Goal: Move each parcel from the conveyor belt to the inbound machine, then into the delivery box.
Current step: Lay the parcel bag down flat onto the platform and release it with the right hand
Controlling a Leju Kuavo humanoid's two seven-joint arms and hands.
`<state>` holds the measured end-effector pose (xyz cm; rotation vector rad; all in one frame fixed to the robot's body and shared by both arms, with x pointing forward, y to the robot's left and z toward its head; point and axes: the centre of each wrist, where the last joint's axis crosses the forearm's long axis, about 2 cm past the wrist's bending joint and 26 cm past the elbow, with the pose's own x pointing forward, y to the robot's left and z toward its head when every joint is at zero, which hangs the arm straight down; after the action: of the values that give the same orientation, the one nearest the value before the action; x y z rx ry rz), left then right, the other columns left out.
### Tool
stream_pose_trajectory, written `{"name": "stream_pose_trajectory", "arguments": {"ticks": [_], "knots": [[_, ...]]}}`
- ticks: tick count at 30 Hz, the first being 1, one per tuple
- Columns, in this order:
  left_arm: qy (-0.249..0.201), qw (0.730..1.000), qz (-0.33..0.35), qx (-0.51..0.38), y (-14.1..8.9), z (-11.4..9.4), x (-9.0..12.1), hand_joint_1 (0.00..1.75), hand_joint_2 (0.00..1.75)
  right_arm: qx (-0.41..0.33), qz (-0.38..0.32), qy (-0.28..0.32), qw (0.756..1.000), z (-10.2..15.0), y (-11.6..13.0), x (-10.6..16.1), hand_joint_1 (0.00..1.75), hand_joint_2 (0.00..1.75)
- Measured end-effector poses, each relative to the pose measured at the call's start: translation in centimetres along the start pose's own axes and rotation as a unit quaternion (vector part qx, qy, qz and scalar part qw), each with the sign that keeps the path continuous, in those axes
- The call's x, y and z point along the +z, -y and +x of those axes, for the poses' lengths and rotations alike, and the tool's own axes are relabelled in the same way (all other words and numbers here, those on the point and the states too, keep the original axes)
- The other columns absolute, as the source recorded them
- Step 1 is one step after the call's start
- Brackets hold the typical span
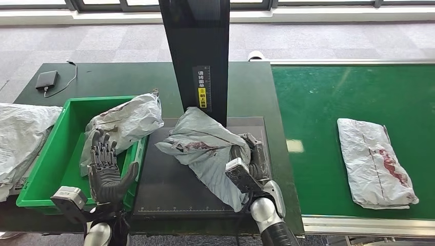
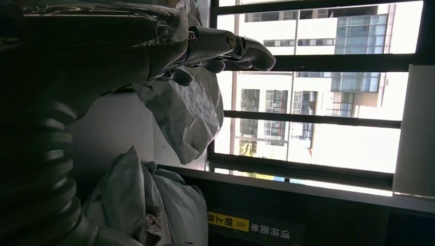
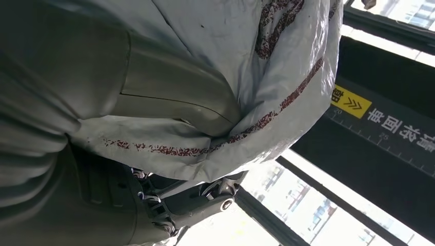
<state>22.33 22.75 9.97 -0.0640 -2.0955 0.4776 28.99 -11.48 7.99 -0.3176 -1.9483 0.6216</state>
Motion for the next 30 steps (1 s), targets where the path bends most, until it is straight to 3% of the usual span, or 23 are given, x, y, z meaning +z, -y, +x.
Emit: {"name": "stream_pose_trajectory", "arguments": {"ticks": [3,23,30], "knots": [[0.0,1.0,0.0,0.0,0.0,0.0,0.0,0.0,1.75,-0.007,0.013,-0.007,1.0,-0.1,-0.5,-0.4,0.0,1.75],[0.004,1.0,0.007,-0.006,0.0,0.0,0.0,0.0,1.75,0.045,-0.017,-0.069,0.996,-1.3,-1.3,0.1,0.0,1.75],[0.012,1.0,0.008,-0.007,-0.1,0.4,-0.3,0.0,1.75,0.074,-0.133,-0.03,0.988,-1.1,1.1,-0.1,0.0,1.75]]}}
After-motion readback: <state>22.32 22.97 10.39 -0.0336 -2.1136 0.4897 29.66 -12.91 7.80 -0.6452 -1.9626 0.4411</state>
